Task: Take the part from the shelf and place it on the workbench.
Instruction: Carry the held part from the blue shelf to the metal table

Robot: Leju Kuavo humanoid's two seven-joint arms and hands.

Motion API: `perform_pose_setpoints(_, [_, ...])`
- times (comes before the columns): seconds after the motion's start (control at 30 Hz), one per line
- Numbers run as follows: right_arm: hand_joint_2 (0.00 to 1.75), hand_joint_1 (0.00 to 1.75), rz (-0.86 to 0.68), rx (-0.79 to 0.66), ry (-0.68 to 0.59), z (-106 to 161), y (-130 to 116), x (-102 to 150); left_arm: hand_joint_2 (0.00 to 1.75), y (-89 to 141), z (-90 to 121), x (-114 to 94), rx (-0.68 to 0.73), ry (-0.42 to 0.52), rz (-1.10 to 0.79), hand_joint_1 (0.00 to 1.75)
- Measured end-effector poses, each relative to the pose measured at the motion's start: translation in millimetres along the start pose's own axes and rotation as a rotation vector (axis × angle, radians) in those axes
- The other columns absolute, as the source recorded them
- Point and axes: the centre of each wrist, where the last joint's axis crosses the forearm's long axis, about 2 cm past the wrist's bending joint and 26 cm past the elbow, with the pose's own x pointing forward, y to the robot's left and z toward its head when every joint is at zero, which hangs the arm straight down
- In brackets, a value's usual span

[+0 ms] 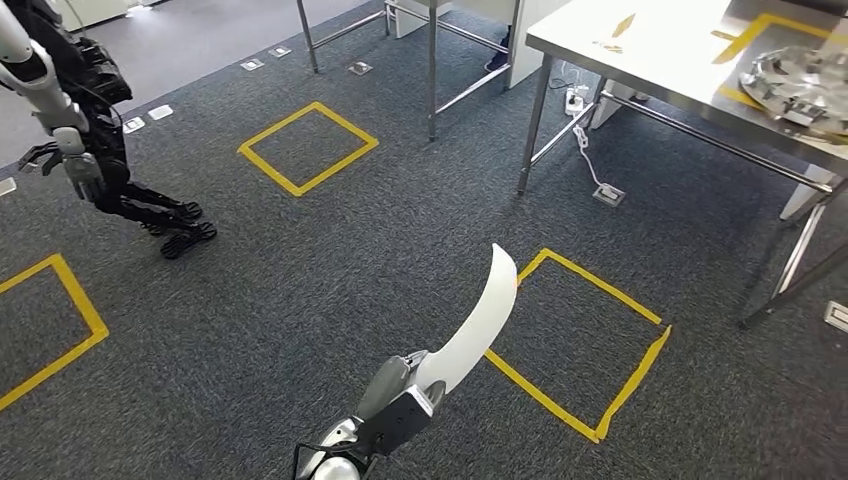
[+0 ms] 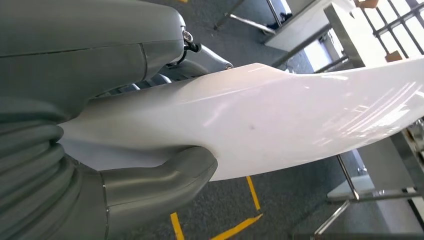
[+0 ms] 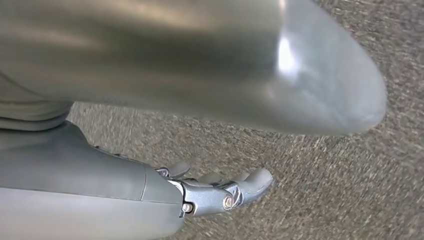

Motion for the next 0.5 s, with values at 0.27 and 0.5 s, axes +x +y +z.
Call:
perform_pose_setpoints(0.27, [0.00, 0.00, -0.002, 0.002, -0.010, 0.0, 0.0, 0.0, 1.75, -0.9, 0.4, -0.9, -0.011, -0.011, -0.006, 1.75])
perform_pose_setpoints(0.5, [0.00, 0.00, -0.001, 0.002, -0.013, -0.3, -0.3, 0.5, 1.75, -0.5, -2.0, 0.7, -0.008, -0.019, -0.006, 1.75])
